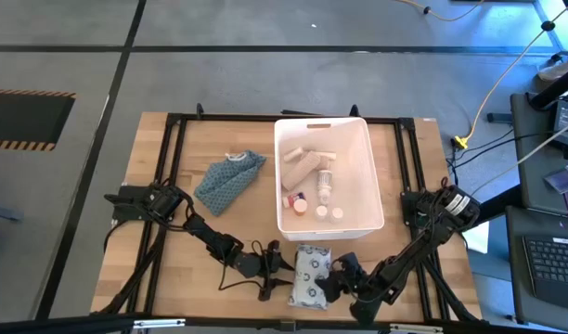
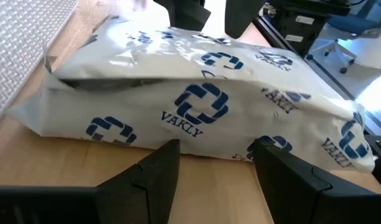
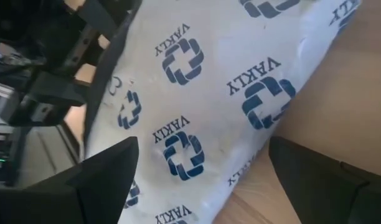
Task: Pick & place medical supplies in basket/bin
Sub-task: Put the white mailer bag into the white bin
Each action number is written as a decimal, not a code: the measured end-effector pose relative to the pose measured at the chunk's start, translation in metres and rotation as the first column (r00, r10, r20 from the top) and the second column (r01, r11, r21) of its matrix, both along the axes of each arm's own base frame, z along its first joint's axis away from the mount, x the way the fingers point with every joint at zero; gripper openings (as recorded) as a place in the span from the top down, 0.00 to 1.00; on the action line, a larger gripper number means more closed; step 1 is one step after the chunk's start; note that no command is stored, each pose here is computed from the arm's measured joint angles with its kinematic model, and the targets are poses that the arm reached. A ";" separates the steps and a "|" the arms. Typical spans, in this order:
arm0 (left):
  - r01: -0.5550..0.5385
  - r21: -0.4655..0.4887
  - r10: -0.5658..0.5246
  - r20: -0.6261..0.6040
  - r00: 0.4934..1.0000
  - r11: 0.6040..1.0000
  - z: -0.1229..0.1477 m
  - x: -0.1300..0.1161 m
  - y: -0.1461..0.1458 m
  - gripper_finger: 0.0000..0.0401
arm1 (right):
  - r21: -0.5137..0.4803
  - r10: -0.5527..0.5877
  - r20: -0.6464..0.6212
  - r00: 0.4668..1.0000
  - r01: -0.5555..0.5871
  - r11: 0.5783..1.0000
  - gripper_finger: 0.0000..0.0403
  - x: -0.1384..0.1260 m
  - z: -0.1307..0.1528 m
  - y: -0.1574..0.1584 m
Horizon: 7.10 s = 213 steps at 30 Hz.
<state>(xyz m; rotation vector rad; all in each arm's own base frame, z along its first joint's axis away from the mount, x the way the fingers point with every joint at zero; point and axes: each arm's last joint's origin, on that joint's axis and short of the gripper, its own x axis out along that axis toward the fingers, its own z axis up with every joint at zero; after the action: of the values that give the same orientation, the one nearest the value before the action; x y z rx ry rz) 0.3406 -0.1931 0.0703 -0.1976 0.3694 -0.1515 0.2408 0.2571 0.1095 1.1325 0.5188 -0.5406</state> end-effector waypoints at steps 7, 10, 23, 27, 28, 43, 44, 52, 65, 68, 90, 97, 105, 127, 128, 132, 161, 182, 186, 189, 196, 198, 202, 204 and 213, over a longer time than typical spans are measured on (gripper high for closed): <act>-0.022 -0.040 0.022 -0.017 1.000 0.999 -0.001 0.003 0.005 0.51 | 0.069 -0.014 0.074 0.997 0.009 0.998 0.10 0.005 -0.007 -0.010; -0.023 -0.045 0.022 -0.019 1.000 0.999 -0.001 0.003 0.006 0.51 | 0.060 0.008 0.087 0.996 -0.013 0.998 0.09 0.010 -0.006 -0.012; -0.027 -0.043 0.026 -0.019 0.999 0.999 -0.001 0.003 0.006 0.51 | 0.002 0.048 0.118 0.992 -0.049 0.999 0.09 0.022 -0.004 -0.018; -0.028 -0.041 0.027 -0.023 0.999 0.999 -0.001 0.003 0.006 0.51 | 0.015 0.079 0.098 0.992 -0.081 0.997 0.09 0.022 -0.004 -0.017; -0.027 -0.041 0.027 -0.023 0.999 0.999 -0.001 0.003 0.006 0.51 | 0.017 0.081 0.096 0.992 -0.083 0.996 0.09 0.021 -0.004 -0.017; 0.002 0.045 0.000 -0.030 1.000 0.999 -0.003 0.006 0.012 0.51 | -0.037 0.147 0.074 0.986 -0.144 0.989 0.34 0.021 -0.004 -0.016; -0.004 0.047 0.006 -0.030 1.000 0.999 -0.003 0.007 0.014 0.51 | -0.042 0.149 0.074 0.986 -0.146 0.988 0.37 0.021 -0.004 -0.016; 0.040 0.008 -0.040 -0.044 0.998 0.999 -0.003 0.012 0.025 0.51 | -0.110 0.201 0.070 0.977 -0.193 0.975 0.52 0.021 -0.002 -0.015; 0.292 -0.027 -0.291 0.044 0.956 0.956 0.067 0.002 0.013 0.51 | -0.252 0.398 0.129 0.908 -0.358 0.899 0.54 0.035 0.035 0.018; 0.293 0.005 -0.293 0.070 0.954 0.956 0.091 -0.004 0.012 0.51 | -0.329 0.444 0.134 0.886 -0.382 0.863 0.55 0.042 0.049 0.025; 0.291 0.241 -0.321 0.097 0.942 0.926 0.205 -0.086 0.010 0.51 | -0.792 0.639 0.026 0.769 -0.374 0.483 0.67 0.076 0.208 0.062; 0.211 0.322 -0.231 0.025 0.973 0.923 0.215 -0.111 0.019 0.51 | -0.843 0.595 -0.115 0.796 -0.395 0.365 0.67 0.063 0.273 0.052; 0.089 0.405 -0.090 -0.017 0.996 0.910 0.222 -0.126 0.036 0.51 | -0.807 0.399 -0.341 0.851 -0.482 0.340 0.67 0.047 0.320 -0.011; -0.151 0.599 0.141 0.064 0.988 0.786 0.224 -0.126 0.047 0.51 | -0.465 0.366 -0.685 0.629 -0.765 0.445 0.68 0.065 0.329 -0.184; -0.156 0.600 0.146 0.066 0.987 0.785 0.224 -0.126 0.047 0.51 | -0.459 0.360 -0.678 0.641 -0.751 0.474 0.68 0.066 0.328 -0.190; -0.168 0.603 0.159 0.069 0.985 0.780 0.224 -0.126 0.048 0.51 | -0.392 0.333 -0.608 0.721 -0.637 0.663 0.68 0.071 0.328 -0.216; -0.158 0.619 0.162 0.049 0.986 0.769 0.221 -0.126 0.050 0.51 | 0.177 0.241 -0.679 0.694 -0.164 0.970 0.68 0.035 0.244 -0.311; -0.092 0.610 0.110 0.009 0.994 0.787 0.219 -0.127 0.049 0.51 | 0.379 0.261 -0.825 0.502 0.149 0.913 0.68 0.050 0.157 -0.346; -0.082 0.607 0.100 0.004 0.995 0.790 0.219 -0.127 0.049 0.51 | 0.373 0.262 -0.841 0.473 0.157 0.914 0.68 0.047 0.152 -0.346; -0.083 0.607 0.100 0.005 0.995 0.790 0.219 -0.127 0.049 0.51 | 0.397 0.301 -0.804 0.513 0.086 0.914 0.68 0.051 0.150 -0.347; -0.081 0.609 0.100 0.003 0.995 0.789 0.219 -0.127 0.049 0.51 | 0.404 0.308 -0.807 0.504 0.091 0.910 0.67 0.050 0.150 -0.346; -0.081 0.609 0.100 0.003 0.995 0.789 0.219 -0.127 0.049 0.51 | 0.406 0.310 -0.810 0.497 0.095 0.909 0.66 0.049 0.150 -0.346; -0.080 0.610 0.100 0.001 0.995 0.789 0.218 -0.127 0.049 0.51 | 0.405 0.309 -0.811 0.497 0.097 0.909 0.61 0.049 0.150 -0.346; -0.078 0.612 0.100 -0.001 0.995 0.787 0.218 -0.127 0.049 0.51 | 0.405 0.308 -0.811 0.497 0.097 0.909 0.59 0.049 0.150 -0.346; -0.075 0.615 0.101 -0.008 0.995 0.785 0.217 -0.127 0.049 0.51 | 0.419 0.317 -0.805 0.502 0.103 0.902 0.51 0.049 0.150 -0.346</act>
<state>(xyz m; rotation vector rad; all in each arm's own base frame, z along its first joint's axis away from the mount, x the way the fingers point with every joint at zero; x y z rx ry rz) 0.2132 -0.1439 0.2878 0.4343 0.4316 0.0732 0.2902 -0.0884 0.2599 1.1578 1.6718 -0.9167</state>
